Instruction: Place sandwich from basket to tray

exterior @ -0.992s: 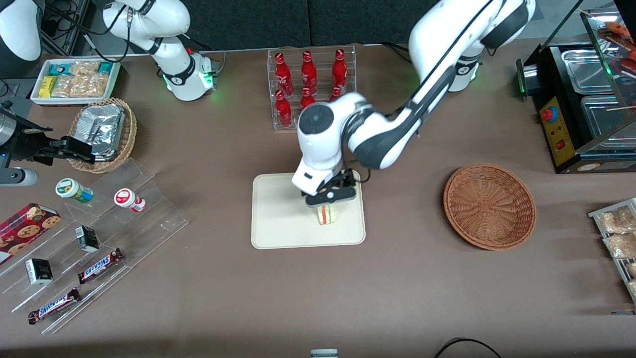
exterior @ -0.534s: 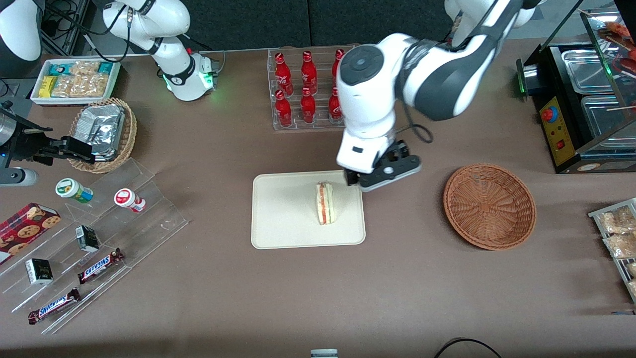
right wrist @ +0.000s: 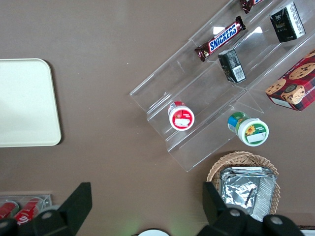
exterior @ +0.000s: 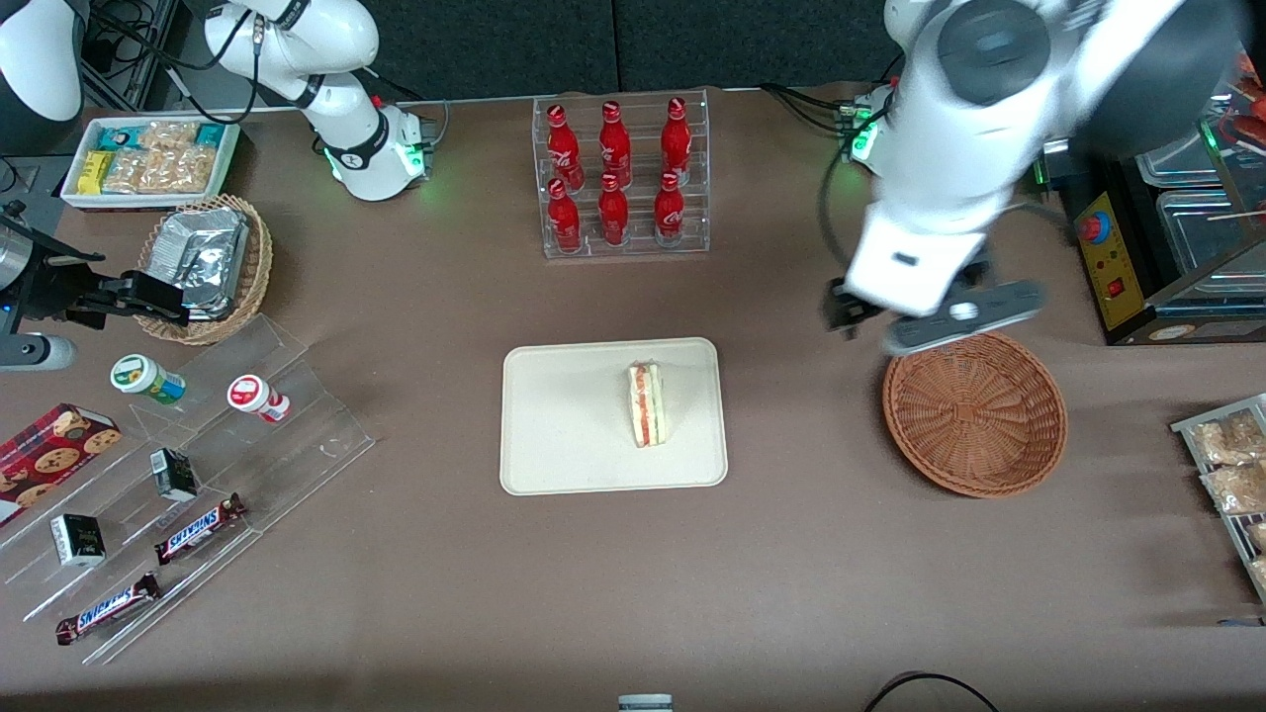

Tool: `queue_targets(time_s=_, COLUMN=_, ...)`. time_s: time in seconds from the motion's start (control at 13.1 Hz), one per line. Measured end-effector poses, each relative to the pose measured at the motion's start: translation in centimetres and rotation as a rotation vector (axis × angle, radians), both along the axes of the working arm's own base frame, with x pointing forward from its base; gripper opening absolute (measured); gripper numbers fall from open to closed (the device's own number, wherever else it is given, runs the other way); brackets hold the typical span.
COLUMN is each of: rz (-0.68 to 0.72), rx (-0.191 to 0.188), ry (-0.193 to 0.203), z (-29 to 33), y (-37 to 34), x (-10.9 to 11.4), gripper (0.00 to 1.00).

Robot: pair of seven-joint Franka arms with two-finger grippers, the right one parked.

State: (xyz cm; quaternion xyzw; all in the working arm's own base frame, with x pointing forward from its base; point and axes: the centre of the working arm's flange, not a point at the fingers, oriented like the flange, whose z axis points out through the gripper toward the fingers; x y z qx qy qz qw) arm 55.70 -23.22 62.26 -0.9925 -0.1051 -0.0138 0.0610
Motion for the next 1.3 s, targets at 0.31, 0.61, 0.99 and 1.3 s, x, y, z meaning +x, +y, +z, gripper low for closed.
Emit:
queue_targets(time_s=0.31, rz=-0.088, rx=-0.061, ry=0.053, z=3.8, y=10.0, x=-0.4, gripper=1.0)
queue_targets(time_s=0.61, rz=-0.18, rx=-0.142, ry=0.088, z=6.5, y=18.8, x=-2.0, gripper=1.0)
queue_targets(time_s=0.99, rz=-0.196, rx=-0.152, ry=0.111, z=6.8, y=21.5, x=-3.5, gripper=1.0)
queue_targets(time_s=1.3, rz=-0.196, rx=-0.155, ry=0.134, z=6.0, y=22.4, x=-3.4, gripper=1.0)
